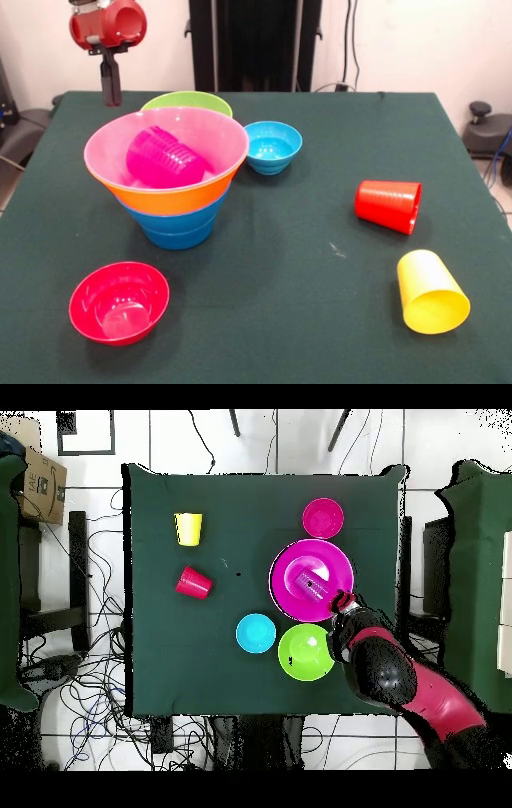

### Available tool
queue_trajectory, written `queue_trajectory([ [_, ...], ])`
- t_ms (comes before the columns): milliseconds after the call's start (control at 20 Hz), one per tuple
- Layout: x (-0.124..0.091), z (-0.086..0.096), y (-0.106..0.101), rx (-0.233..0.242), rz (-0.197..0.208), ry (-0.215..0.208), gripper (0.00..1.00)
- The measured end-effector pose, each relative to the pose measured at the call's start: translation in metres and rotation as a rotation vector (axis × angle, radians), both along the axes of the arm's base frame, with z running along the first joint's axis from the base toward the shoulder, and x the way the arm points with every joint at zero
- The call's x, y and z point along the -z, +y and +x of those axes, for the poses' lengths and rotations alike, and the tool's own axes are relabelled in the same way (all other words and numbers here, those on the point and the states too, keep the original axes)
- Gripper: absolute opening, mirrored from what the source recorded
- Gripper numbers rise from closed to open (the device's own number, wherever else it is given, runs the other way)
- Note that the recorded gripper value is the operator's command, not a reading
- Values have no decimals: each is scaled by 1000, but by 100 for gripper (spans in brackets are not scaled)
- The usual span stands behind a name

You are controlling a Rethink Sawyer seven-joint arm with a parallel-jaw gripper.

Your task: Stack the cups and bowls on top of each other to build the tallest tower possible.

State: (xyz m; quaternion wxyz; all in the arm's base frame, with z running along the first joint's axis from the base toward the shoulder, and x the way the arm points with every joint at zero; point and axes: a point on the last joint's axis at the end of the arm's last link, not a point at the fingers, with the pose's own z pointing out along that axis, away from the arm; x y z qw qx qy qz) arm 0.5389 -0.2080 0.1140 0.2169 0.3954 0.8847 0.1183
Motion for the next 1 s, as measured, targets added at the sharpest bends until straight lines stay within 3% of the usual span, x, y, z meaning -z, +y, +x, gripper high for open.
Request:
queue_trajectory([
  [50, -1, -1, -2, 6, 6, -2, 0],
  [100, -3, -2, -5, 19, 23, -8, 100],
  [600, -3, -5, -3, 38, 44, -2, 100],
  [900, 1, 1, 1, 43, 62, -39, 100],
  [1000, 4, 7, 5, 52, 74, -73, 100],
])
